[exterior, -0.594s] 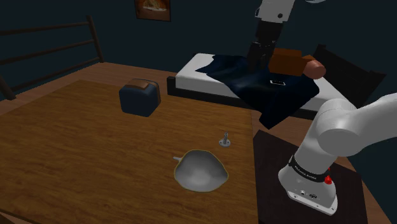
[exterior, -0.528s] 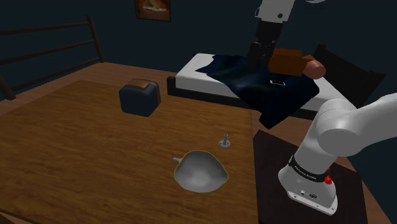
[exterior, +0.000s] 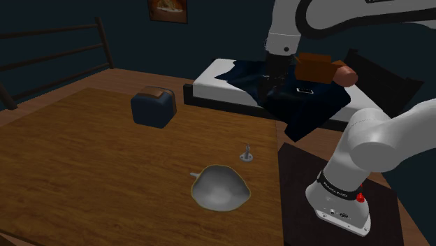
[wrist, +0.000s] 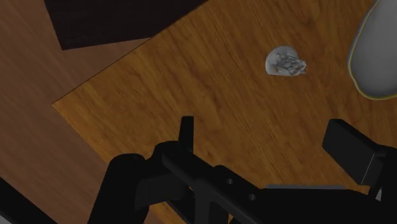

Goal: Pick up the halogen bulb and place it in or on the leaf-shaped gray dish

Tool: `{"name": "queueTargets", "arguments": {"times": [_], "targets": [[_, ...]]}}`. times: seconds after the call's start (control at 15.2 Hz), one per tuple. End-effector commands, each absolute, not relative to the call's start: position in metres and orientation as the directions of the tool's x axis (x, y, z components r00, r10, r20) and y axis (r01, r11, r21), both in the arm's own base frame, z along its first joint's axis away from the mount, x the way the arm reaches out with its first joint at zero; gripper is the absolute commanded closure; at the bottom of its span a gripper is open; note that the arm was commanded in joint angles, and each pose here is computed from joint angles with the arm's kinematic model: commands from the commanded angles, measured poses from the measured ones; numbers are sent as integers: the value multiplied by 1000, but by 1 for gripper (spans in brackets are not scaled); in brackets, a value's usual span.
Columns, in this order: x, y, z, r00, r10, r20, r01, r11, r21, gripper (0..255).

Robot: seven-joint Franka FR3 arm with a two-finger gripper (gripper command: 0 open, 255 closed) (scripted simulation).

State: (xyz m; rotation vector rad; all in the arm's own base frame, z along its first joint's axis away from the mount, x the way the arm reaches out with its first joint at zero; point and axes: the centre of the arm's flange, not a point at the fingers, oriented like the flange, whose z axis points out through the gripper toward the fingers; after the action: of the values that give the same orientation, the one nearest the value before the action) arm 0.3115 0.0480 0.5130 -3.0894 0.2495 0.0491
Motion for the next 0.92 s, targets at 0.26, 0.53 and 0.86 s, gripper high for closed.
{"name": "queueTargets", "arguments": {"times": [0.26, 0.53, 0.86], "targets": [[322, 94, 449, 980, -183, -84, -187, -981, -43, 0], [328, 123, 406, 973, -197, -118, -203, -978, -45, 0], [328, 138, 370, 970, -203, -133, -211, -976, -46, 0]]}}
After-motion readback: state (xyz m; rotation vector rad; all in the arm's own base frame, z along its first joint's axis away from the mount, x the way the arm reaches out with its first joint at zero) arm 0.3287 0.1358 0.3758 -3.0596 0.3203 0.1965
